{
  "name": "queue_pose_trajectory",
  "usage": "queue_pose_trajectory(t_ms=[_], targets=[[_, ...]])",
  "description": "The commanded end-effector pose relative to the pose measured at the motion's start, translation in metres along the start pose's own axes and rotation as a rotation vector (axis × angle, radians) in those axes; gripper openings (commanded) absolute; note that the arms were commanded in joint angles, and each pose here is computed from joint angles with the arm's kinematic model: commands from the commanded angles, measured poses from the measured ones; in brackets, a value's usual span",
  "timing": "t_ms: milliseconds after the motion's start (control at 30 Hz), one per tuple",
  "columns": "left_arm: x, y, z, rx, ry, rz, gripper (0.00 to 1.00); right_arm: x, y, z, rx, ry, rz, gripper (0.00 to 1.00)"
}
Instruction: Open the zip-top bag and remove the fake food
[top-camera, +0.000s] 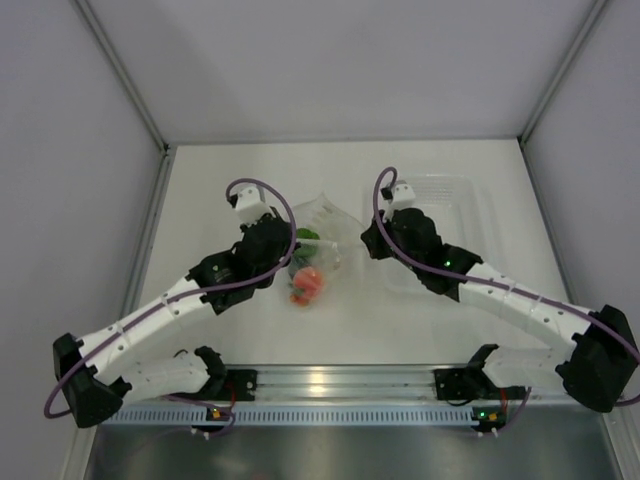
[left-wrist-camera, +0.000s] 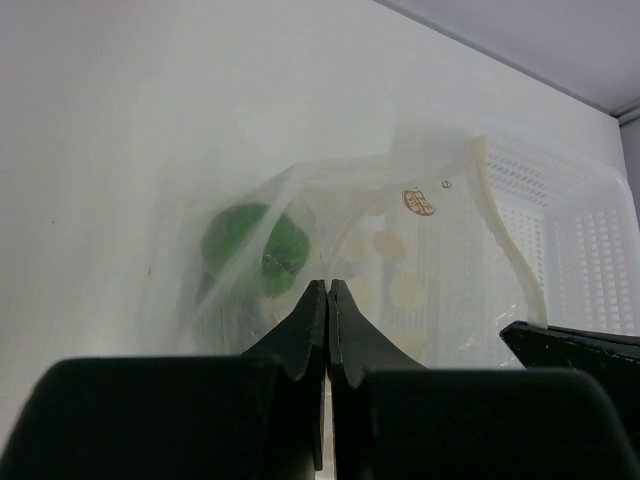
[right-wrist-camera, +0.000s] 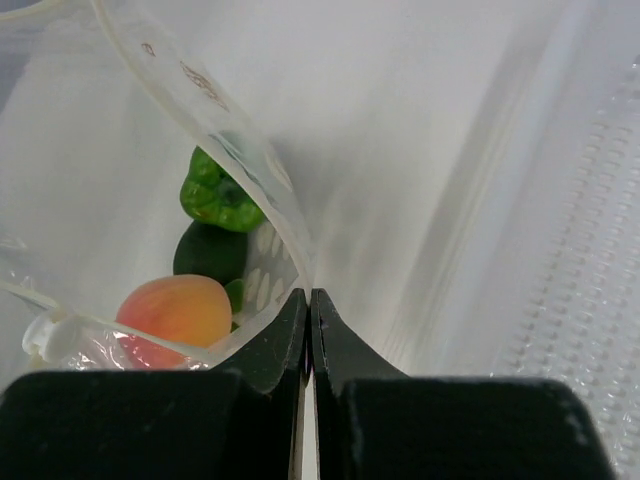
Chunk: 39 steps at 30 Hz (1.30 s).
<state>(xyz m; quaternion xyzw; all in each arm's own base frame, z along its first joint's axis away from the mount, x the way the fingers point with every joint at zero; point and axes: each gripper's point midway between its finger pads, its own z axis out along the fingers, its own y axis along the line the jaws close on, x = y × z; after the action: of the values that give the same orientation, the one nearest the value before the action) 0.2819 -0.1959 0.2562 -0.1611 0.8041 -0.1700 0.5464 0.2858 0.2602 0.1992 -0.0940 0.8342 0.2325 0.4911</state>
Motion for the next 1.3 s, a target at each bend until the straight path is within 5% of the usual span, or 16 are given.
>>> queue_pose_trajectory(t_ms=[0, 233, 433, 767, 967, 1267], targets=[[-0.027, 0.019, -0.016, -0.047, -0.076, 0.034, 0.00, 0.011, -0.047, -0.016, 0.161, 0.017, -0.098, 0.00], [-0.033, 0.011, -0.027, 0.011, -0.054, 0.030, 0.00, 0.009, -0.053, -0.024, 0.177, 0.023, -0.122, 0.00], [-0.023, -0.032, -0.023, 0.110, 0.039, -0.007, 0.00, -0.020, -0.010, -0.042, -0.030, -0.027, -0.077, 0.20], [0.001, -0.060, -0.027, 0.115, 0.063, -0.096, 0.00, -0.065, 0.040, -0.068, -0.220, -0.057, -0.031, 0.27], [0.007, -0.072, -0.030, 0.093, 0.027, -0.173, 0.00, -0.056, 0.071, -0.051, -0.334, -0.032, 0.010, 0.27], [-0.009, -0.090, -0.044, 0.105, -0.042, -0.290, 0.00, -0.030, 0.065, 0.002, -0.256, 0.022, 0.052, 0.28]])
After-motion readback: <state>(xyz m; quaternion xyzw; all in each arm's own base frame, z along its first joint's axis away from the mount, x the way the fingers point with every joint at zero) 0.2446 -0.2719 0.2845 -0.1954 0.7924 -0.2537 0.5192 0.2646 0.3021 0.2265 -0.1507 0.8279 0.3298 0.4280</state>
